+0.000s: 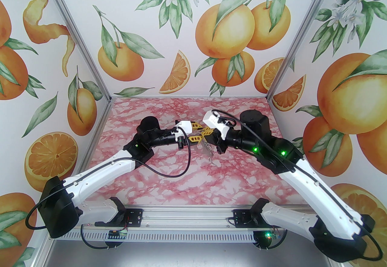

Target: Remove the keys from the keyring

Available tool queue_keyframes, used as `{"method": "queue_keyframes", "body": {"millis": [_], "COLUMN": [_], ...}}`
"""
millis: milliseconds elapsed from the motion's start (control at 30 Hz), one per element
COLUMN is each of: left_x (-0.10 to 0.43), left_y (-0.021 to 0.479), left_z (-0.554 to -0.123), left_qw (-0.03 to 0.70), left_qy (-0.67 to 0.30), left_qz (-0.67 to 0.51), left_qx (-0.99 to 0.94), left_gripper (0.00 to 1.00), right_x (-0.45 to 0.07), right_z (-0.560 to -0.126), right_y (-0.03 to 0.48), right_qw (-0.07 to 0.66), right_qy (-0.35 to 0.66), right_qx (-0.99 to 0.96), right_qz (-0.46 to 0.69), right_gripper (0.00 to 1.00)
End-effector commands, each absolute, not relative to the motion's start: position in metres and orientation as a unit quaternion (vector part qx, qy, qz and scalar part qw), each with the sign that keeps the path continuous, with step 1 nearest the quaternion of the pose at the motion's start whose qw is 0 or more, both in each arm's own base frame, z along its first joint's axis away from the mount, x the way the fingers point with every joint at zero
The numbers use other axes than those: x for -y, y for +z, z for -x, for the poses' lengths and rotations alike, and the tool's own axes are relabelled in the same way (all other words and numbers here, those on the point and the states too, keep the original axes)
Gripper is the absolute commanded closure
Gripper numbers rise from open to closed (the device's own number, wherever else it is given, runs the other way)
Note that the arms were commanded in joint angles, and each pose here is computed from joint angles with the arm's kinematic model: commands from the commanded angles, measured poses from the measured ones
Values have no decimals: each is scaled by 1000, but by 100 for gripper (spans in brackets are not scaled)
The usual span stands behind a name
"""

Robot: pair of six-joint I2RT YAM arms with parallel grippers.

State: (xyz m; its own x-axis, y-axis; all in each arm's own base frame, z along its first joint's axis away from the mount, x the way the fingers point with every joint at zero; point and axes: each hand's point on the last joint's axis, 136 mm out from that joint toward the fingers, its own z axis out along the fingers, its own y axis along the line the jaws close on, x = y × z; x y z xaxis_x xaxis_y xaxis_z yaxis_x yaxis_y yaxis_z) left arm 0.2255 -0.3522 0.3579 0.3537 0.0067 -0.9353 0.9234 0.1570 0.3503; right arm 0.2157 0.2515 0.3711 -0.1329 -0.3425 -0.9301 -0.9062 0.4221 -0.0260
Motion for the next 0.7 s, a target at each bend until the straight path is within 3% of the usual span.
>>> {"method": "queue_keyframes", "body": {"millis": [0,267,667], "left_x": [345,344,348], "left_y": [383,381,376], "left_z": [-216,-211,-229], "left_qw": [656,651,667], "left_qy": [-362,-364,-333], "left_qz": [-536,-546,-533], "left_qx": [-390,-381,-400], "left_gripper": [64,64,70], "right_x": [-261,-253,-251], "right_z": [-194,-207,-219], "right_y": [397,412,408], "right_qw": [456,440,419], "right_qy": [400,487,513], "right_qx": [-657,-648,-666], "right_qz": [448,385,345], "right_gripper": [100,100,100]}}
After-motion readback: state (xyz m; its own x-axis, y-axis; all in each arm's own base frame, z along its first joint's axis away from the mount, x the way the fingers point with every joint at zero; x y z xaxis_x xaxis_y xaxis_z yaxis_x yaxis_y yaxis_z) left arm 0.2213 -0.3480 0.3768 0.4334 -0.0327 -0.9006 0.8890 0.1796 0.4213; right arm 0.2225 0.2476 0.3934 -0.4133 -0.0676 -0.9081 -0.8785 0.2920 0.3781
